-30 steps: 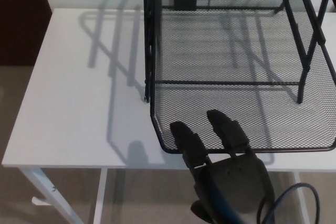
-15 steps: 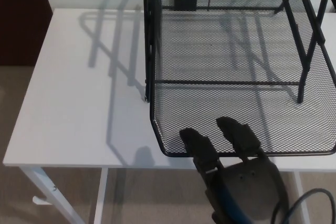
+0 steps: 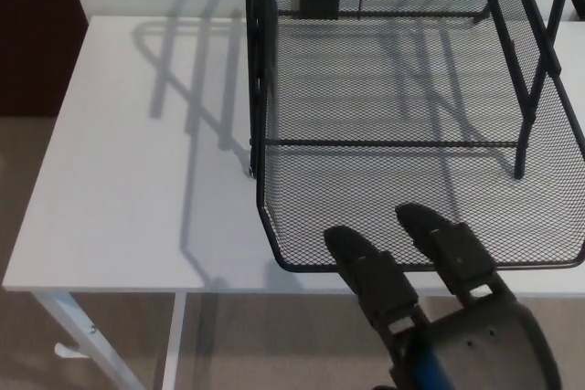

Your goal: The robot walks towards a file tray kept in the middle of a desk and uses its right hand to grab a tray and pulls it out towards itself

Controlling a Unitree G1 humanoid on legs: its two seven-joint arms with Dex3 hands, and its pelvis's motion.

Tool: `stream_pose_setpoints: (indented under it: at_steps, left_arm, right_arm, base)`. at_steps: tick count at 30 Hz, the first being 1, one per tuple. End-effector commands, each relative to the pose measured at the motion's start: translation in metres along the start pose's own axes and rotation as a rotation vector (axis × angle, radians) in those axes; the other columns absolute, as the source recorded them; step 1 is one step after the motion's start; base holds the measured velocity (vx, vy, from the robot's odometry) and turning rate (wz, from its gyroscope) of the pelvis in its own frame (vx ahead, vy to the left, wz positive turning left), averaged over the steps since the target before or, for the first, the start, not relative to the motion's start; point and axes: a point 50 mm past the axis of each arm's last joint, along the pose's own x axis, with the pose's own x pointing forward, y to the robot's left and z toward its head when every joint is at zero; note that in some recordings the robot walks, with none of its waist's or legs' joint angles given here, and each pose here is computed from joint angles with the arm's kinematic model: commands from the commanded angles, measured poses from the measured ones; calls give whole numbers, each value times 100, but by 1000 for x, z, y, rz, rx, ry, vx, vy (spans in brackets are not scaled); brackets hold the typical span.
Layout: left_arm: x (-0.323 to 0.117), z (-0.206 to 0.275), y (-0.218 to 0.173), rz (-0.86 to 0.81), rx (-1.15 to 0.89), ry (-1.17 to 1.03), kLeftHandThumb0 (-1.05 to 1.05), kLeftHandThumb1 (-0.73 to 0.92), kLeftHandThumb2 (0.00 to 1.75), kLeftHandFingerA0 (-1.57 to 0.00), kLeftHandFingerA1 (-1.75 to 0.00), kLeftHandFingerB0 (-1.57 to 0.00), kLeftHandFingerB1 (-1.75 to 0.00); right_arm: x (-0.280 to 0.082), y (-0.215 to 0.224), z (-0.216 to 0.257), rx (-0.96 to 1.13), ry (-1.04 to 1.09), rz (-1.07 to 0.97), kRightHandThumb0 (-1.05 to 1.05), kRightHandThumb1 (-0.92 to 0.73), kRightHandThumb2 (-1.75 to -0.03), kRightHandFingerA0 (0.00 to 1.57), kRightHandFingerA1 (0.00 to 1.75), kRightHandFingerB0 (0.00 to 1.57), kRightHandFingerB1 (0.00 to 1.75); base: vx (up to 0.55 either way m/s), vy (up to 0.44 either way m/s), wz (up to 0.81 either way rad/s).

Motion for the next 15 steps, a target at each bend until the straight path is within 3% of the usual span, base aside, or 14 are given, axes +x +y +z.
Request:
stream_pose_setpoints:
  at_steps: [1,2,3,5,6,7,8,9,10,11,12,13,14,15]
  left_arm:
    - [-4,-5,1,-4,30,-10,-47,66,60,-51,-43,-41,-38]
    - [-4,-5,1,-4,31,-9,-47,66,60,-51,-43,-41,-38]
    - [-4,-6,1,-4,50,4,-47,67,60,-50,-41,-40,-37]
    - [-2,-6,3,-3,33,7,-45,67,60,-51,-41,-41,-37]
    - [-2,-6,2,-4,32,8,-46,67,60,-52,-42,-41,-37]
    - [-2,-6,4,-3,33,11,-46,67,60,-51,-41,-41,-37]
    - [-1,-6,5,-2,31,12,-46,67,59,-52,-41,-41,-37]
    - [-1,-5,6,0,27,10,-46,67,59,-52,-41,-41,-37]
    - [-2,-6,6,-1,23,11,-46,67,59,-52,-41,-41,-37]
    - [-2,-6,7,1,23,13,-46,67,59,-51,-41,-40,-37]
    - [-2,-8,7,-1,13,19,-46,67,61,-49,-41,-39,-37]
    - [-3,-9,6,-7,8,21,-46,68,61,-48,-41,-39,-37]
    - [-4,-10,6,-8,0,27,-46,68,61,-48,-41,-39,-37]
    - [-4,-10,7,-9,-2,29,-46,68,60,-48,-41,-39,-37]
  right_arm:
    - [-14,-72,25,228,-183,-472,-95,-56,-64,0,37,0,53]
    - [-14,-72,24,227,-183,-477,-95,-56,-64,0,37,0,53]
    - [-14,-77,17,155,-187,-568,-100,-61,-62,0,56,0,59]
    - [-12,-92,-4,122,-239,-756,-100,-66,-61,0,57,1,67]
    - [-22,-94,-18,158,-214,-699,-88,-47,-97,0,43,0,44]
    - [-38,-100,-32,185,-191,-640,-81,-44,-94,0,44,0,43]
    - [-46,-104,-39,173,-167,-627,-99,-40,-81,0,39,0,51]
    - [-52,-108,-43,164,-141,-620,-99,-40,-81,0,39,0,51]
    - [-59,-110,-47,171,-99,-617,-97,-52,-91,0,59,8,58]
    - [-64,-114,-51,171,-76,-623,-84,-52,-57,27,74,42,55]
    - [-71,-120,-56,197,-22,-616,-74,-44,-54,67,62,77,53]
    - [-75,-125,-59,287,1,-595,-63,-38,-52,80,60,90,56]
    - [-80,-129,-66,379,2,-556,-61,-24,-68,88,67,87,65]
    - [-85,-133,-76,424,-14,-497,-57,-28,-66,94,68,90,67]
  base:
    - [0,0,0]
    - [0,0,0]
    - [0,0,0]
    - [0,0,0]
    - [0,0,0]
    - [0,0,0]
    - [0,0,0]
    - [0,0,0]
    - [0,0,0]
    - [0,0,0]
    - [0,0,0]
    - [0,0,0]
    - [0,0,0]
    - [0,0,0]
